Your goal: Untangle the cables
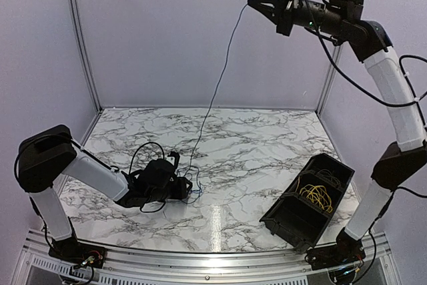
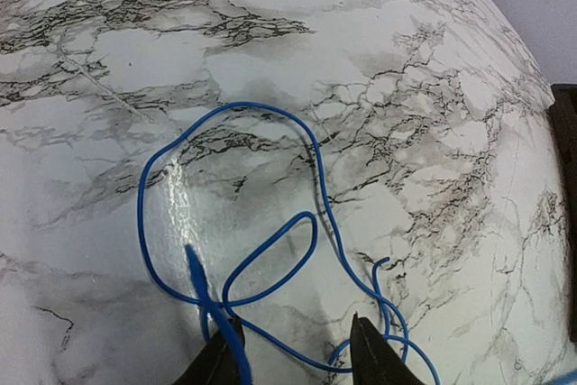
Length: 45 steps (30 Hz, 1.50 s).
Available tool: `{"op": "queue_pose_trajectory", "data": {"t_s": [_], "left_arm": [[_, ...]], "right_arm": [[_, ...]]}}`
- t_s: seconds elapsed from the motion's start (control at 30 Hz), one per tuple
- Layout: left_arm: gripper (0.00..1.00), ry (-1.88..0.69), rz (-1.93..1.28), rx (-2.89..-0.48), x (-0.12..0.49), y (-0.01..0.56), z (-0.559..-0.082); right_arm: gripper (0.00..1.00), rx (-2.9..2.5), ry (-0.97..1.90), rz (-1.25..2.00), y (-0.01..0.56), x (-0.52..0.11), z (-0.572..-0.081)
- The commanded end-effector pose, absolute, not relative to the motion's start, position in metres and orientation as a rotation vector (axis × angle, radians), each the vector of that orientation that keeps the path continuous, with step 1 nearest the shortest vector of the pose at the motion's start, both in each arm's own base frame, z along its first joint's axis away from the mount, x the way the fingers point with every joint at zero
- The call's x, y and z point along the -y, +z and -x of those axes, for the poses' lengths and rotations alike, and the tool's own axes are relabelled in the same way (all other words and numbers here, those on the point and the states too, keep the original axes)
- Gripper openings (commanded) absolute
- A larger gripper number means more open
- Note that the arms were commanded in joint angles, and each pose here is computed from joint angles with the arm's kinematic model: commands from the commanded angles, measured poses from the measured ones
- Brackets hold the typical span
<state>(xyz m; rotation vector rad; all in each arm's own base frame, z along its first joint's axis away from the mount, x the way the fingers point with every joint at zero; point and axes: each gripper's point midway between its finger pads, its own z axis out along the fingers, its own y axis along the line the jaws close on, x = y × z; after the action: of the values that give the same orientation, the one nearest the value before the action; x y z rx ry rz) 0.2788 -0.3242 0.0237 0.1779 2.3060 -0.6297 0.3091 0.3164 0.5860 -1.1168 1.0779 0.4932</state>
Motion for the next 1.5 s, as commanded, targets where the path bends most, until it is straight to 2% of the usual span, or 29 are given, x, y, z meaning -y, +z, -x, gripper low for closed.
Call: {"op": "queue_pose_trajectory", "data": {"t_s": [0.0, 0.27, 0.43, 0.5, 0.7, 0.93, 1.17, 1.37, 1.47], "left_arm": [[0.42, -0.495, -0.226, -2.404, 0.300, -0.008, -0.267], [0.40, -0.458, -0.238, -2.341, 0.290, 0.011, -0.271], [0.53, -0.458, -0.271, -2.211, 0.283, 0.053, -0.270], [0.58, -0.452, -0.331, -2.124, 0.284, 0.078, -0.266], [0.68, -0.518, -0.584, -1.848, 0.302, 0.147, -0.241], [0.72, -0.458, -0.669, -1.918, 0.329, 0.137, -0.254], [0.69, -0.136, -0.622, -2.042, 0.332, 0.110, -0.296], [0.66, -0.111, -0.566, -2.056, 0.321, 0.109, -0.310], [0.57, -0.164, -0.559, -2.071, 0.322, 0.104, -0.317]], "right_arm": [[0.00, -1.111, 0.420, 1.038, 0.597, -0.281, -0.311], [0.00, -1.394, 0.397, 1.044, 0.477, -0.258, -0.349], [0.00, -1.529, 0.430, 1.099, 0.397, -0.262, -0.355], [0.00, -1.547, 0.465, 1.109, 0.384, -0.265, -0.354], [0.00, -1.546, 0.540, 1.109, 0.377, -0.273, -0.351], [0.00, -1.532, 0.587, 1.114, 0.386, -0.279, -0.347], [0.00, -1.499, 0.595, 1.121, 0.407, -0.283, -0.340], [0.00, -1.477, 0.600, 1.127, 0.416, -0.285, -0.332], [0.00, -1.475, 0.603, 1.129, 0.416, -0.286, -0.331]]}}
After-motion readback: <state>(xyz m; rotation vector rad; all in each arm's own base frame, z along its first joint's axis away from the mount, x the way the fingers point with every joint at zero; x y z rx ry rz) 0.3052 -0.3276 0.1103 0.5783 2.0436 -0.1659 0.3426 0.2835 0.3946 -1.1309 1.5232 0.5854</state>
